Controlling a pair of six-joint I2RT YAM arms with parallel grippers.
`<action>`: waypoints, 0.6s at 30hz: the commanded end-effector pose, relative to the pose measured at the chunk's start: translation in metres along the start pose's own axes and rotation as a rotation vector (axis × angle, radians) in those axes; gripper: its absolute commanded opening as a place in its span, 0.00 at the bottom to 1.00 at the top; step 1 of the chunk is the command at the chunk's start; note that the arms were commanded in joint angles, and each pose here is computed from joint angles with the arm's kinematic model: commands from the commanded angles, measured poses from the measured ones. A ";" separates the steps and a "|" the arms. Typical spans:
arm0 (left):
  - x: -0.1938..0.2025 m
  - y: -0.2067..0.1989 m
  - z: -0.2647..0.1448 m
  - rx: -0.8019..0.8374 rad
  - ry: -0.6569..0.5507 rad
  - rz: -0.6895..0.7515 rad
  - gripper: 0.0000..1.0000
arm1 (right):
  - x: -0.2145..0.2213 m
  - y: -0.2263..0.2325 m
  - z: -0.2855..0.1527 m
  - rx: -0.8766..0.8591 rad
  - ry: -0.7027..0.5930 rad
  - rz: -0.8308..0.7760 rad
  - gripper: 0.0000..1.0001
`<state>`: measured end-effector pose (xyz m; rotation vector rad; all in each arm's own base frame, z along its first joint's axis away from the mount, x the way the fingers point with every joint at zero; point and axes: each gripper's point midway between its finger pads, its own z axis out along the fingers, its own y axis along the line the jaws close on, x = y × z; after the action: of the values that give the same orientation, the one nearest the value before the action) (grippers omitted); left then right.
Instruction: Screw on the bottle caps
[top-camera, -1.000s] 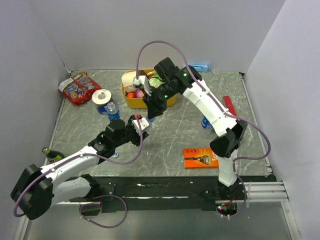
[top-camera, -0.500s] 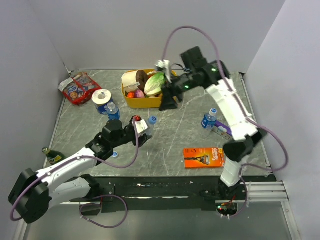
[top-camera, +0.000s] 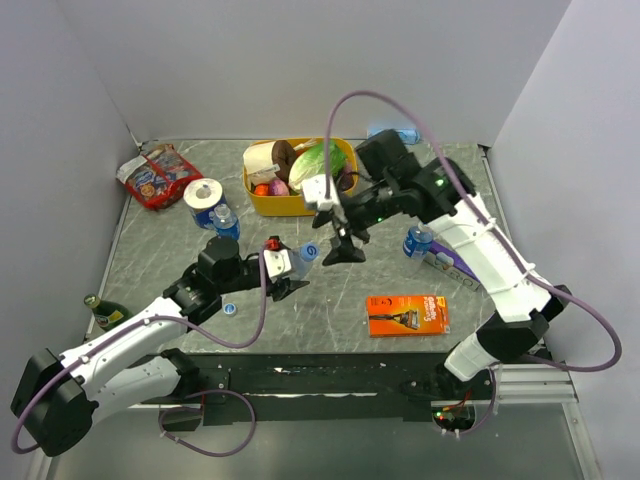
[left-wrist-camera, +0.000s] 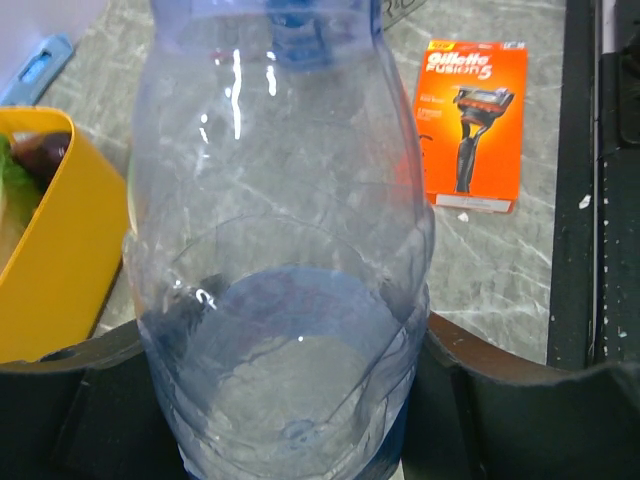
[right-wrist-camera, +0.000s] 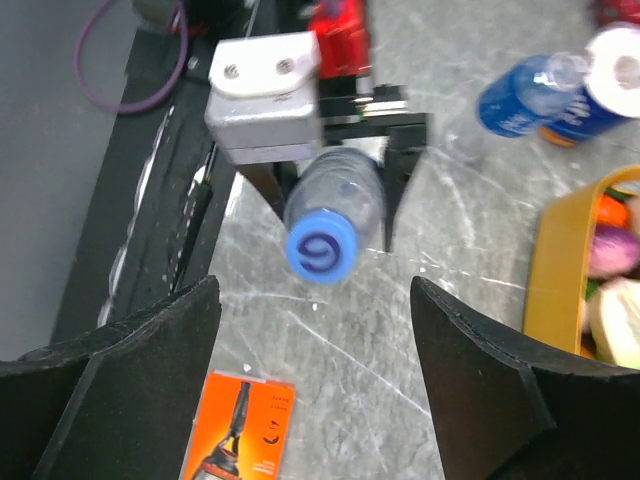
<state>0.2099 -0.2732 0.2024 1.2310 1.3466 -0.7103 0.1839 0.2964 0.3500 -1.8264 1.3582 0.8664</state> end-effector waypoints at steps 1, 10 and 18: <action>-0.037 0.001 -0.001 0.041 -0.085 0.067 0.01 | -0.009 0.003 0.010 0.003 0.004 -0.152 0.82; -0.044 0.000 -0.003 0.040 -0.100 0.067 0.01 | -0.014 0.000 0.021 -0.014 -0.015 -0.106 0.72; -0.049 0.003 -0.004 0.020 -0.114 0.059 0.01 | -0.006 -0.005 0.031 -0.011 0.001 -0.067 0.60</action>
<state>0.2056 -0.2770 0.2176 1.2492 1.2966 -0.7323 0.1785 0.3172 0.3360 -1.8989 1.3021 0.8387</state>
